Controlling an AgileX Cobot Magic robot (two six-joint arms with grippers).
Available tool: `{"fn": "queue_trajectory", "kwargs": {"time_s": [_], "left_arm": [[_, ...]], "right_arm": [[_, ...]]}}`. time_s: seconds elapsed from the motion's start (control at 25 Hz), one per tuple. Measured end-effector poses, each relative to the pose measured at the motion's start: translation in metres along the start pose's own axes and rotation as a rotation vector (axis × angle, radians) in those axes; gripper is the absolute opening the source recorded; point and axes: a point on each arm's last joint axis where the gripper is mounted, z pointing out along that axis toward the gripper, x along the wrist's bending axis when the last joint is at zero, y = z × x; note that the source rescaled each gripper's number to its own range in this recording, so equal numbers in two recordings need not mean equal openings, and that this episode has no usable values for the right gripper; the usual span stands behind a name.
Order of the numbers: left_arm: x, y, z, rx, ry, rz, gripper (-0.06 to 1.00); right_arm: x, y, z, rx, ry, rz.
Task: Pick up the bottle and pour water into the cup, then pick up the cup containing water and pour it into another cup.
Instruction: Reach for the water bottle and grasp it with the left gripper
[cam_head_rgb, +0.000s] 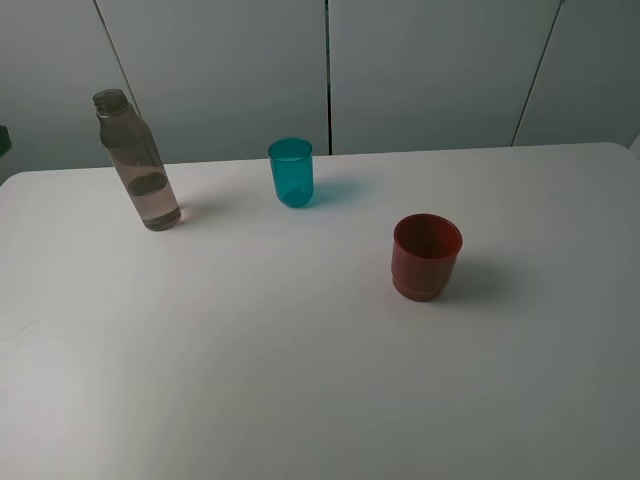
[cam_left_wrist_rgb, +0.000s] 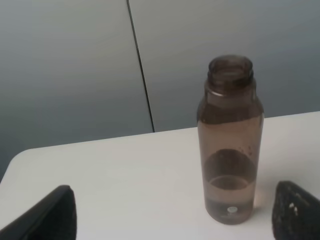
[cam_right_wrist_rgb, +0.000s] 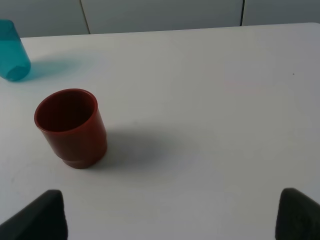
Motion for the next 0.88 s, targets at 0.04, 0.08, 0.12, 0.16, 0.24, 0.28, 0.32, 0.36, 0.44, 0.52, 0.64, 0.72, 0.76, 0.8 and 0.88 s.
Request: {"fn": "queue_trajectory", "kwargs": {"time_s": [0.04, 0.08, 0.12, 0.16, 0.24, 0.28, 0.32, 0.36, 0.44, 0.52, 0.64, 0.72, 0.76, 0.8, 0.88], "left_arm": [[-0.001, -0.004, 0.005, 0.004, -0.006, 0.006, 1.00], [-0.002, -0.008, 0.009, -0.006, -0.011, 0.008, 1.00], [-0.003, -0.013, 0.013, -0.016, -0.017, 0.009, 1.00], [-0.004, -0.017, 0.018, -0.033, -0.024, 0.010, 1.00], [-0.006, -0.026, 0.026, -0.055, -0.036, 0.008, 1.00], [-0.007, -0.030, 0.031, -0.065, -0.044, 0.009, 1.00], [-0.008, -0.035, 0.037, -0.061, -0.052, 0.010, 1.00], [-0.009, -0.037, 0.041, -0.074, -0.055, 0.007, 1.00], [-0.010, -0.045, 0.052, -0.076, -0.064, 0.000, 1.00], [-0.011, -0.054, 0.060, -0.079, -0.070, -0.007, 1.00], [-0.014, -0.068, 0.073, -0.081, -0.080, -0.019, 1.00], [-0.015, -0.076, 0.080, -0.087, -0.085, -0.027, 1.00], [-0.015, -0.080, 0.086, -0.085, -0.087, -0.030, 1.00], [-0.015, -0.081, 0.090, -0.099, -0.088, -0.033, 1.00], [-0.016, -0.087, 0.101, -0.113, -0.094, -0.037, 1.00]], "right_arm": [[0.000, 0.000, 0.000, 0.000, 0.000, 0.000], [0.000, 0.000, 0.000, 0.000, 0.000, 0.000], [0.000, 0.000, 0.000, 0.000, 0.000, 0.002], [0.000, 0.000, 0.000, 0.000, 0.000, 0.002], [0.000, 0.000, 0.000, 0.000, 0.000, 0.002], [0.000, 0.000, 0.000, 0.000, 0.000, 0.002], [0.000, 0.000, 0.000, 0.000, 0.000, 0.002], [0.000, 0.000, 0.000, 0.000, 0.000, 0.002], [0.000, 0.000, 0.000, 0.000, 0.000, 0.002], [0.000, 0.000, 0.000, 0.000, 0.000, 0.002], [0.000, 0.000, 0.000, 0.000, 0.000, 0.002], [0.000, 0.000, 0.000, 0.000, 0.000, 0.000], [0.000, 0.000, 0.000, 0.000, 0.000, 0.000], [0.000, 0.000, 0.000, 0.000, 0.000, 0.000], [0.000, 0.000, 0.000, 0.000, 0.000, 0.000]]}}
